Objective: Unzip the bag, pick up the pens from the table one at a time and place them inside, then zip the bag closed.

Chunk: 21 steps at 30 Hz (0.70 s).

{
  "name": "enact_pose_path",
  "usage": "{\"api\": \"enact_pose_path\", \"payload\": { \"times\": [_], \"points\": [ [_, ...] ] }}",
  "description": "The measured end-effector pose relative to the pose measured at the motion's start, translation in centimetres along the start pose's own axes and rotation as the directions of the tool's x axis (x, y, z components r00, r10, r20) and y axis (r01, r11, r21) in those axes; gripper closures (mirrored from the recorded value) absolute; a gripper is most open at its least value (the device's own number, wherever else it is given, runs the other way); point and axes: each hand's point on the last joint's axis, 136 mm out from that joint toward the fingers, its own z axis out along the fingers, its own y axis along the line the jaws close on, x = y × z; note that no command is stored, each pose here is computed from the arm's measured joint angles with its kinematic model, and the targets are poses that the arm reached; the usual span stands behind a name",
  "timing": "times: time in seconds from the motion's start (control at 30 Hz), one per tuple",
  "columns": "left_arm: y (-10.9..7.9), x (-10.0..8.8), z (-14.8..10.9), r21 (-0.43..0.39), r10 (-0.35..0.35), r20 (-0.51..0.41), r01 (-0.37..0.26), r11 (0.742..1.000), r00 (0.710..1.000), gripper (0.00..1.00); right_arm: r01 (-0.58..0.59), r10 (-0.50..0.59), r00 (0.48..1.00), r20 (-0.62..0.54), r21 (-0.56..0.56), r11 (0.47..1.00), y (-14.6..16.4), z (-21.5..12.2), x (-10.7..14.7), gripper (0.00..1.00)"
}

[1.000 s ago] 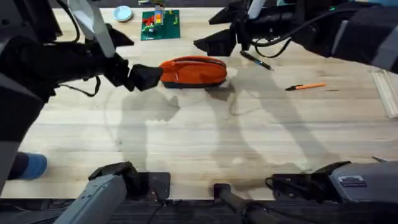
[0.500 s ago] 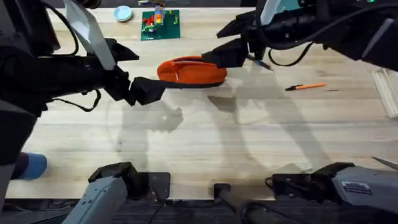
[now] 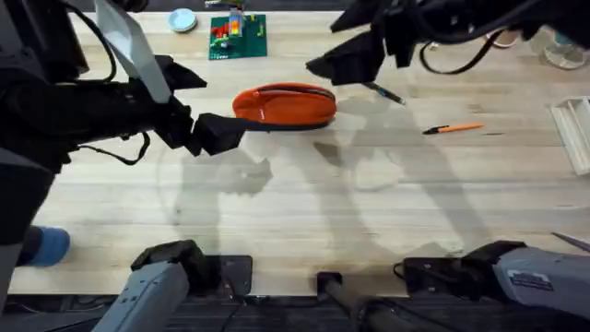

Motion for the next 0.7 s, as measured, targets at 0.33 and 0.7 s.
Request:
{"api": "enact_pose_path", "payload": {
  "times": [0.33,0.7],
  "points": [
    [0.0,0.0,0.0,0.000,0.000,0.000,0.000,1.000,1.000,0.008,0.144,-0.140,0.989,-0.038,0.108,0.984,-1.4,-1.3,-1.3,0.007],
    [0.0,0.0,0.0,0.000,0.000,-0.001,0.000,1.000,1.000,0.008,0.183,-0.157,0.974,-0.160,0.161,0.970,-4.2,0.1,0.3,0.008]
  ]
}}
